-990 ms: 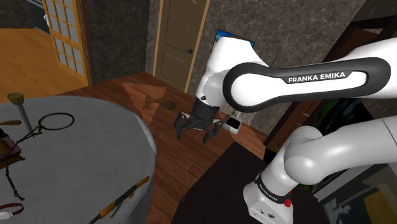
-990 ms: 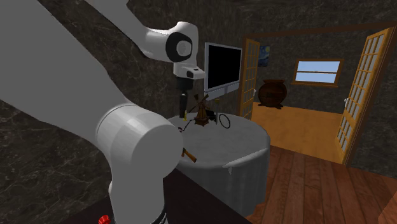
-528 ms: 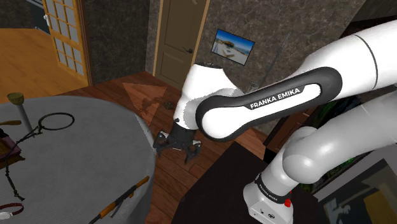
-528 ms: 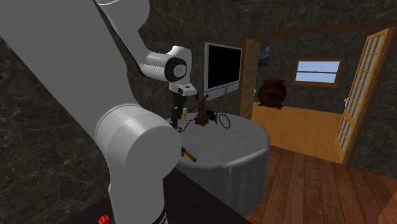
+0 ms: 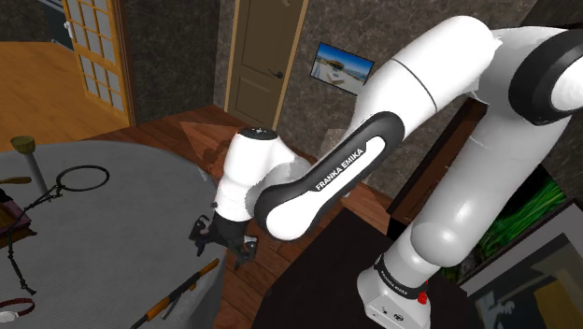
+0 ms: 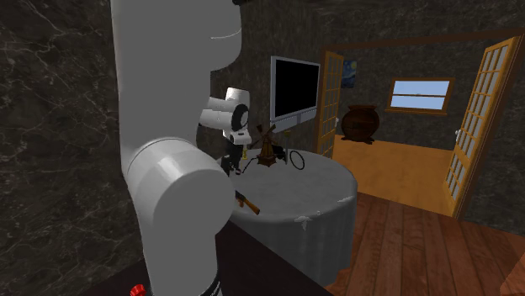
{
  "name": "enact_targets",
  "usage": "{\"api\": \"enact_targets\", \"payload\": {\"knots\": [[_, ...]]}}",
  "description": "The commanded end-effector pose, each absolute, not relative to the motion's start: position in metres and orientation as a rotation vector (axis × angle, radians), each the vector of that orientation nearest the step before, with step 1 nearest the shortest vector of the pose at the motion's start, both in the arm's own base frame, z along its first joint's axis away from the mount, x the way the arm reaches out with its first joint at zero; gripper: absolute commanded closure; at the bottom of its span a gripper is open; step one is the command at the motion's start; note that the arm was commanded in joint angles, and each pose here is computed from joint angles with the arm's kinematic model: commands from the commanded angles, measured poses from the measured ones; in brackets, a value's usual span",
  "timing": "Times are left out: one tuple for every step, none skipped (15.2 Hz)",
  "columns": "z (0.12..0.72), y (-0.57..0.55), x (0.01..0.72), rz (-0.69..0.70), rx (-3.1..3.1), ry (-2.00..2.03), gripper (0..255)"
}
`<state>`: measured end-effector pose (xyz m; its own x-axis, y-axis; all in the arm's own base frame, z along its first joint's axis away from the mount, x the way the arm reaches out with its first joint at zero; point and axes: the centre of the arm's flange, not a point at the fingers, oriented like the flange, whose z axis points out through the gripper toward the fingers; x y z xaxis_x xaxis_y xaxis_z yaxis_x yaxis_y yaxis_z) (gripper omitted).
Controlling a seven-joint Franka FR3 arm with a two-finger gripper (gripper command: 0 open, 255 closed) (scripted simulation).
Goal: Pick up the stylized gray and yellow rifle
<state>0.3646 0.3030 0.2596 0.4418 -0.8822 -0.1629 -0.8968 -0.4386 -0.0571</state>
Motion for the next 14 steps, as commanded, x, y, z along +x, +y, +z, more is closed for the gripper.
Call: {"api": "enact_targets", "payload": {"knots": [[0.239, 0.318, 0.372, 0.174, -2.503, 1.652, 0], [0.230, 0.325, 0.377, 0.180, -2.481, 1.685, 0], [0.220, 0.332, 0.382, 0.186, -2.458, 1.716, 0], [0.210, 0.339, 0.388, 0.191, -2.435, 1.748, 0], [0.200, 0.346, 0.393, 0.197, -2.412, 1.779, 0], [0.190, 0.352, 0.398, 0.202, -2.388, 1.810, 0], [0.180, 0.359, 0.404, 0.208, -2.364, 1.841, 0], [0.170, 0.365, 0.410, 0.213, -2.339, 1.872, 0], [0.161, 0.372, 0.415, 0.219, -2.314, 1.902, 0], [0.151, 0.378, 0.421, 0.224, -2.288, 1.932, 0], [0.148, 0.379, 0.423, 0.226, -2.282, 1.939, 0], [0.143, 0.379, 0.423, 0.226, -2.282, 1.939, 0], [0.138, 0.379, 0.423, 0.226, -2.282, 1.939, 0], [0.132, 0.379, 0.423, 0.226, -2.282, 1.939, 0]]}}
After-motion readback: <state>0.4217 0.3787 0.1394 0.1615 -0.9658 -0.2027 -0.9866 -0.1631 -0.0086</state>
